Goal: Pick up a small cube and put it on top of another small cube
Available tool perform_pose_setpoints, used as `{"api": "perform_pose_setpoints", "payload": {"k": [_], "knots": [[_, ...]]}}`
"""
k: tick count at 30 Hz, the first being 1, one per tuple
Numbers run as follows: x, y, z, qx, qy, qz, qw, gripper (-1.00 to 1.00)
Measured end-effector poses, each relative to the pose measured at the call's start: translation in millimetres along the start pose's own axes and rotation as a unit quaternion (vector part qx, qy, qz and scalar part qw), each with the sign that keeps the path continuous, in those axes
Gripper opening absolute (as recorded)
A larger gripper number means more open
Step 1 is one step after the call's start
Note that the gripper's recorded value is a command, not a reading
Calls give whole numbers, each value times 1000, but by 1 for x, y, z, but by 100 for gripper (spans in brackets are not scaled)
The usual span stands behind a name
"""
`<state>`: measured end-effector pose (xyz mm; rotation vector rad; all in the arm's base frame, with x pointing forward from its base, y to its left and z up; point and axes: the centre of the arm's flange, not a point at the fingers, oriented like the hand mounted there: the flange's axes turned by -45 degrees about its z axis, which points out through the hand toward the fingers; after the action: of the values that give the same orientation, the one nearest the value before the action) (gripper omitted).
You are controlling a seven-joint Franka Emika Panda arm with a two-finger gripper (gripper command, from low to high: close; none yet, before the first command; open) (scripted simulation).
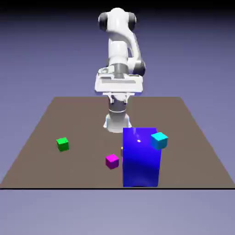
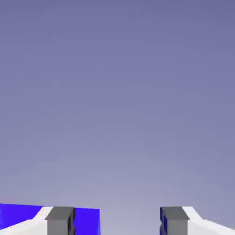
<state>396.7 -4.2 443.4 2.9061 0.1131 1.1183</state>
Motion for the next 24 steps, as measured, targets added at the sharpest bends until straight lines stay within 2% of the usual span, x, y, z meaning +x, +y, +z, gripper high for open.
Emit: {"api": "perform_pose_setpoints", "payload": {"k": [7, 13, 18, 24], "knots": [[-50, 55, 86, -3, -185, -73, 980, 0], [-117, 114, 141, -1, -348, -129, 929, 0], [-179, 160, 168, 8, -480, -179, 859, 0], [-254, 226, 168, 20, -631, -220, 744, 0]]}}
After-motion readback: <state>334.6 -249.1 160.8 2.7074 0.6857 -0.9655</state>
